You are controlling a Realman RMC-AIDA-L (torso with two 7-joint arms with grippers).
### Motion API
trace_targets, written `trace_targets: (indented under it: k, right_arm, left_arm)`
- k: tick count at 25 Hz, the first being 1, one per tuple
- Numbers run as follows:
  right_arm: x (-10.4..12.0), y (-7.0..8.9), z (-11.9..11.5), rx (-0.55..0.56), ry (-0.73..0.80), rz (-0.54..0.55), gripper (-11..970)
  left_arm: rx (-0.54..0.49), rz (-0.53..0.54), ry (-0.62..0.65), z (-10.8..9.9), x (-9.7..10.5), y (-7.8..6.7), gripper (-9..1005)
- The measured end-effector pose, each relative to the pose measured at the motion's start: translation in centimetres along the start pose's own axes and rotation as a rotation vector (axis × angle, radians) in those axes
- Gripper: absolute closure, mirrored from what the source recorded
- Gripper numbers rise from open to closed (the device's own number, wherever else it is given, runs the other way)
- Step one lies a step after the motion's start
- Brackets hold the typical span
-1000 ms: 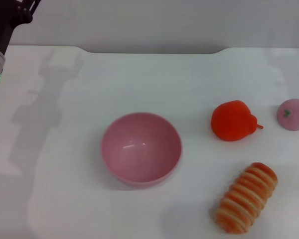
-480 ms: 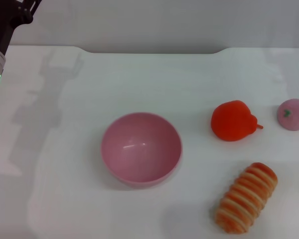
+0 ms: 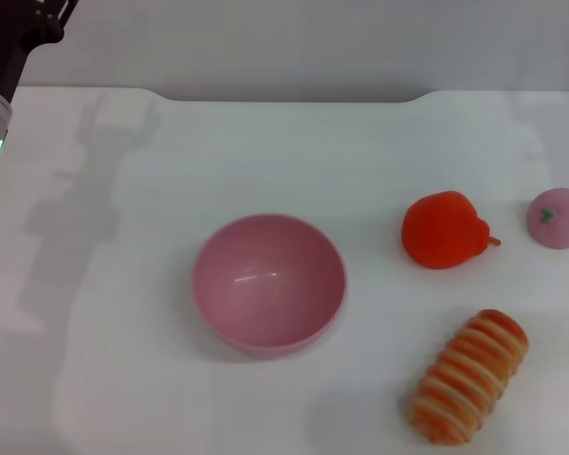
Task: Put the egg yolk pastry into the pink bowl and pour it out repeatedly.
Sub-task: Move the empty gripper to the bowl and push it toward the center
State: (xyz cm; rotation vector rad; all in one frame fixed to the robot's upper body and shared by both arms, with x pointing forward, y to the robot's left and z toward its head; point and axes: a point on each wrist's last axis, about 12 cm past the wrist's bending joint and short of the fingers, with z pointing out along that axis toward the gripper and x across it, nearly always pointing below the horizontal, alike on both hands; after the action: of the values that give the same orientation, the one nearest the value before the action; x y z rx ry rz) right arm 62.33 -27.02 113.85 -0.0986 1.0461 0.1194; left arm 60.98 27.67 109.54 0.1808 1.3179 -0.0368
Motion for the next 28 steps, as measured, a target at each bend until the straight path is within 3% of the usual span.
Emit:
trace_targets:
  k: [10, 12, 15, 16, 17, 19, 22, 24, 26, 27, 28]
  right_arm:
    - [-0.1, 0.1, 0.0, -0.004, -0.008, 0.025, 294]
    - [0.0, 0.1, -0.1, -0.003, -0.004, 0.053, 294]
    - [0.1, 0.0, -0.4, 0.003, 0.007, 0.106, 294]
    - [0.3, -0.1, -0.5, 0.006, 0.017, 0.139, 294]
    - [0.3, -0.1, -0.5, 0.006, 0.017, 0.139, 294]
    - [0.5, -0.1, -0.8, 0.005, 0.035, 0.178, 295]
    - [1.0, -0.2, -1.1, 0.007, 0.070, 0.245, 295]
    - [1.2, -0.2, -1.4, 0.000, 0.093, 0.272, 295]
    - [1.3, -0.4, -1.5, -0.018, 0.109, 0.269, 295]
    - [1.2, -0.6, -1.6, -0.025, 0.114, 0.262, 295]
    - [1.2, -0.9, -1.6, -0.031, 0.121, 0.248, 295]
  left_arm:
    - [-0.006, -0.032, -0.025, -0.5, -0.1, 0.3, 195]
    - [0.063, -0.143, -0.002, 0.2, -0.3, 0.1, 195]
    - [0.063, -0.143, -0.002, 0.2, -0.3, 0.1, 196]
    - [0.115, -0.195, 0.007, 0.6, -0.6, 0.0, 196]
    - [0.256, -0.282, 0.038, 2.0, -1.9, -0.3, 196]
    - [0.411, -0.356, 0.108, 3.3, -3.3, -0.8, 198]
    - [0.411, -0.356, 0.108, 3.3, -3.3, -0.8, 201]
    - [0.627, -0.439, 0.240, 4.8, -5.8, -1.6, 203]
    - [0.627, -0.439, 0.240, 4.8, -5.8, -1.6, 205]
    - [0.692, -0.484, 0.304, 5.1, -6.7, -1.8, 206]
    - [0.823, -0.533, 0.432, 5.3, -8.5, -2.5, 207]
